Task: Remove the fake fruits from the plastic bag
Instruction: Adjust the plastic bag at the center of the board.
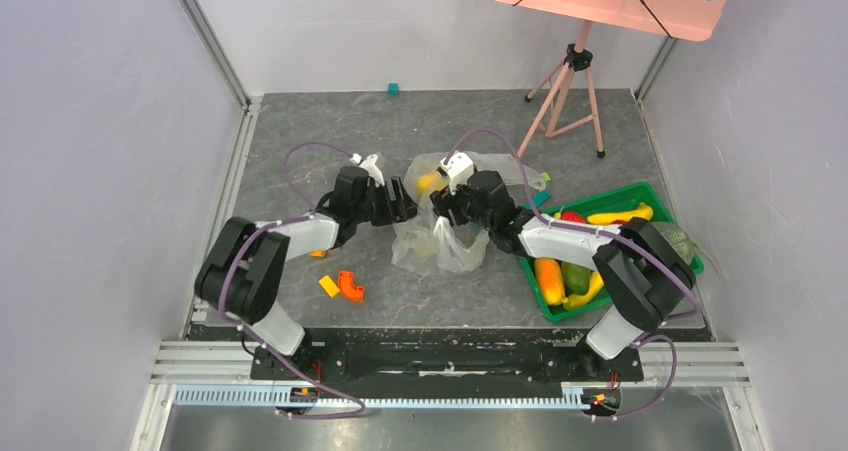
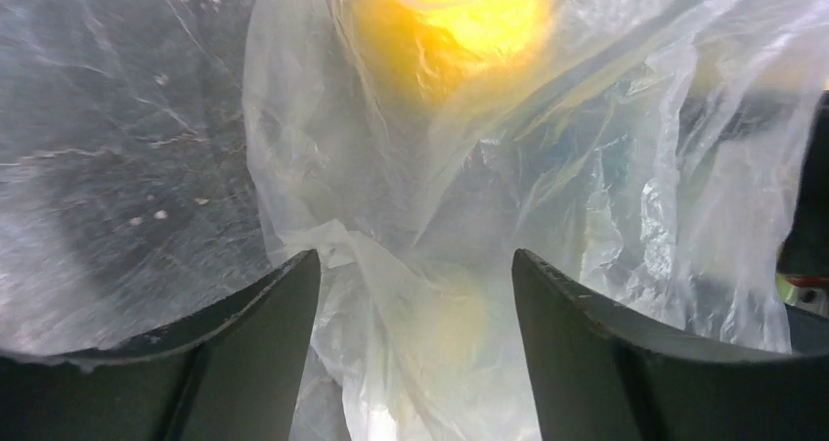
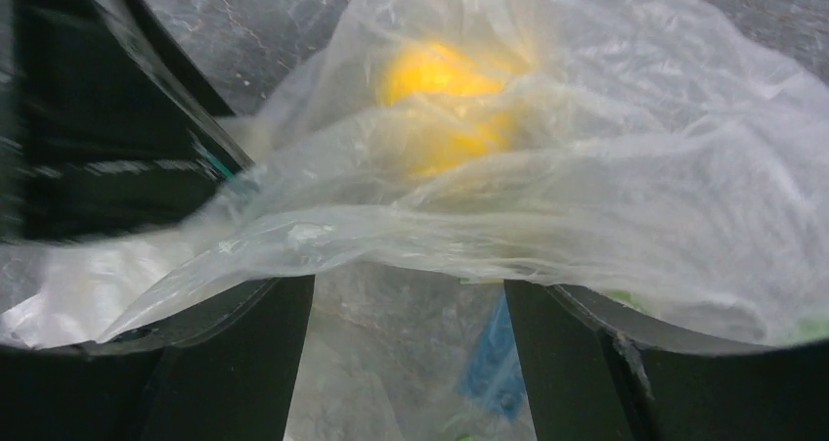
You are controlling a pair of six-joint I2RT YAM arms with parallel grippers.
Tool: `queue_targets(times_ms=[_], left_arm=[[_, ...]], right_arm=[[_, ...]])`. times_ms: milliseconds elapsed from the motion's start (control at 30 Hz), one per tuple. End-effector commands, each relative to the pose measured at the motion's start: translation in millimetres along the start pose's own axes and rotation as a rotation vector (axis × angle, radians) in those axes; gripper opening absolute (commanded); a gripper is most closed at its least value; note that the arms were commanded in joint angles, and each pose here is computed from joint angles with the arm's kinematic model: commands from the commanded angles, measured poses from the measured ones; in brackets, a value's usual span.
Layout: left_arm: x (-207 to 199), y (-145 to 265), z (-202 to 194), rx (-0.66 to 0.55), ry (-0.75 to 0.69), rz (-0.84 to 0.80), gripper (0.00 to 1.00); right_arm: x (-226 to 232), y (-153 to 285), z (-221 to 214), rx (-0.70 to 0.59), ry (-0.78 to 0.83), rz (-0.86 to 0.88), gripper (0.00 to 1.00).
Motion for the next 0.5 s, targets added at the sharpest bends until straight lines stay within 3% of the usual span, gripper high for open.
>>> queue_targets(times_ms=[0,133,267,467], left_arm=[[-7.7,28.4,32.0,-0.161,0.016,0.065,0.84],[-10.6,45.5,59.7,-0.300,0.077,0.110,1.00],[-18.9,34.8,87.0,-0.341,0.136,0.087,1.00],[-33.0,-17.7,121.7,-0.314,0.243,-0.043,1.00]], right_arm=[[-17.6,13.1,10.3,-0.044,0.013,-0.076,0.74],[-24.9,21.1,1.2,-0.034,-0.005,-0.092,0.74],[-28.3,27.1,-0.9,-0.057,-0.039,-0.087,0.73],[-22.8,25.5,-4.2,-0.065,-0.059,-0.050,0.73]])
Point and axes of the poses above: each gripper's point midway between its finger pads, its own y axis back along the fingers, its own x axis along the line the jaws close on, z = x × y, the point moved 1 cm from there along y, back along the fingers, and after that the axes turned 5 degrees about y, right-handed, at the moved point
